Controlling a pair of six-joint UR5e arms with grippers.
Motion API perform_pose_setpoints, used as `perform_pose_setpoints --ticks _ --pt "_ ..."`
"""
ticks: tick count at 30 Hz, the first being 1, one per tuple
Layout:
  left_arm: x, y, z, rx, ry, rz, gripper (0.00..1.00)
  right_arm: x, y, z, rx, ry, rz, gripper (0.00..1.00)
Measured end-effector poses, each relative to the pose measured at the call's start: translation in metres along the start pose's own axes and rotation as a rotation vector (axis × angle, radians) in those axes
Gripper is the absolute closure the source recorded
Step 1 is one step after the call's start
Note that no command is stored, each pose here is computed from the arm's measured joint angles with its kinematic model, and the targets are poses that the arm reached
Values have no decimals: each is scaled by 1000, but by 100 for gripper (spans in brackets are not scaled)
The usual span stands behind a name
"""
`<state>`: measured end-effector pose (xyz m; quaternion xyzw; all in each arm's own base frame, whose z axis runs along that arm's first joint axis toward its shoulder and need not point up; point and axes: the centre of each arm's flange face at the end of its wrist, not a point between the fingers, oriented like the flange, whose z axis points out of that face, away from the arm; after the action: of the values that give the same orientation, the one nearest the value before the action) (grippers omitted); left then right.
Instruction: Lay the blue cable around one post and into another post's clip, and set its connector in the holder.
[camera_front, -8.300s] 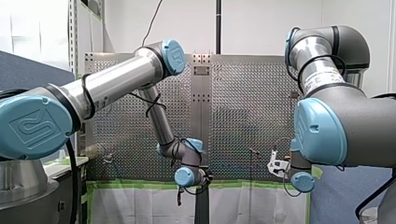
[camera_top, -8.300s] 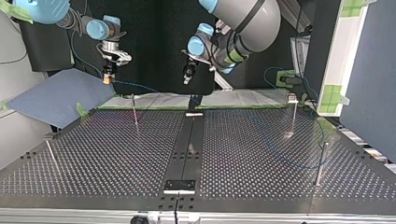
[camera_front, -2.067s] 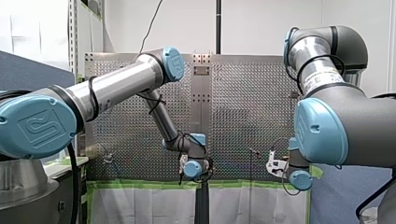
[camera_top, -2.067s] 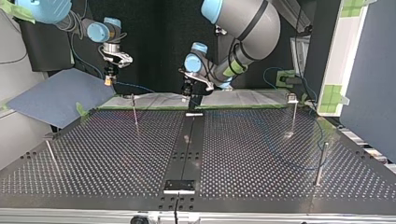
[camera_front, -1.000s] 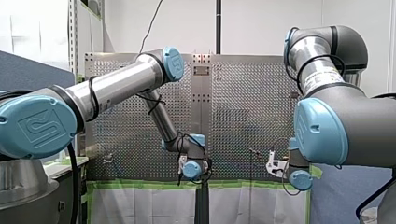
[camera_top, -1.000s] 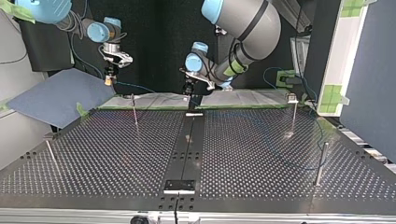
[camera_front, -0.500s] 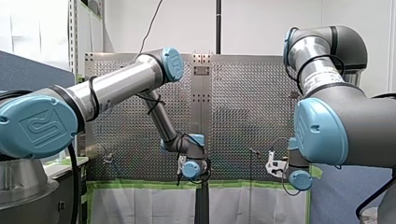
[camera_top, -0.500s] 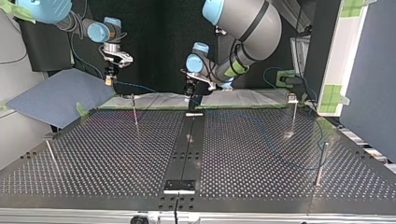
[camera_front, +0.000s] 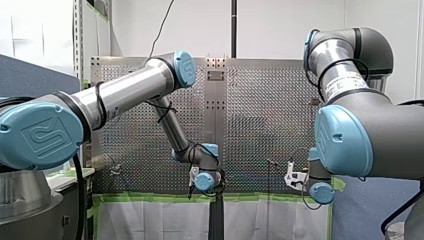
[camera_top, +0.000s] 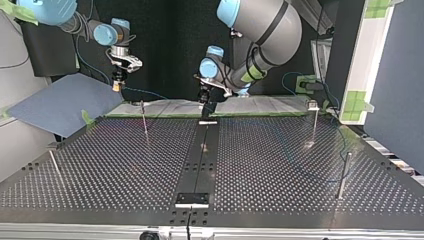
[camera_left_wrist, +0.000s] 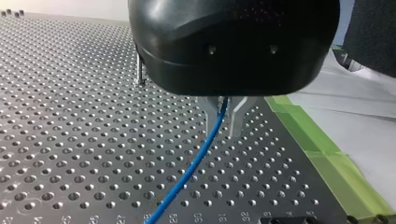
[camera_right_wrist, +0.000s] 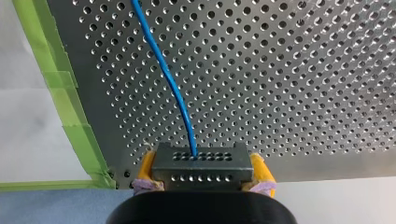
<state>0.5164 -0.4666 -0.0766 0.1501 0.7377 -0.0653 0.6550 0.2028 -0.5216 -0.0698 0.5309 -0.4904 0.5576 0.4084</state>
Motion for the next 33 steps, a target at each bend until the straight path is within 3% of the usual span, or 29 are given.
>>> perform_pose_setpoints --ticks 9,10,33 --pt "1 1 -1 -1 10 13 91 0 1 0 -2 0 1 100" --pt "1 1 -1 -1 10 15 96 0 1 0 -2 0 1 100" --pt "3 -3 -6 -10 34 71 100 1 1 1 0 4 0 100"
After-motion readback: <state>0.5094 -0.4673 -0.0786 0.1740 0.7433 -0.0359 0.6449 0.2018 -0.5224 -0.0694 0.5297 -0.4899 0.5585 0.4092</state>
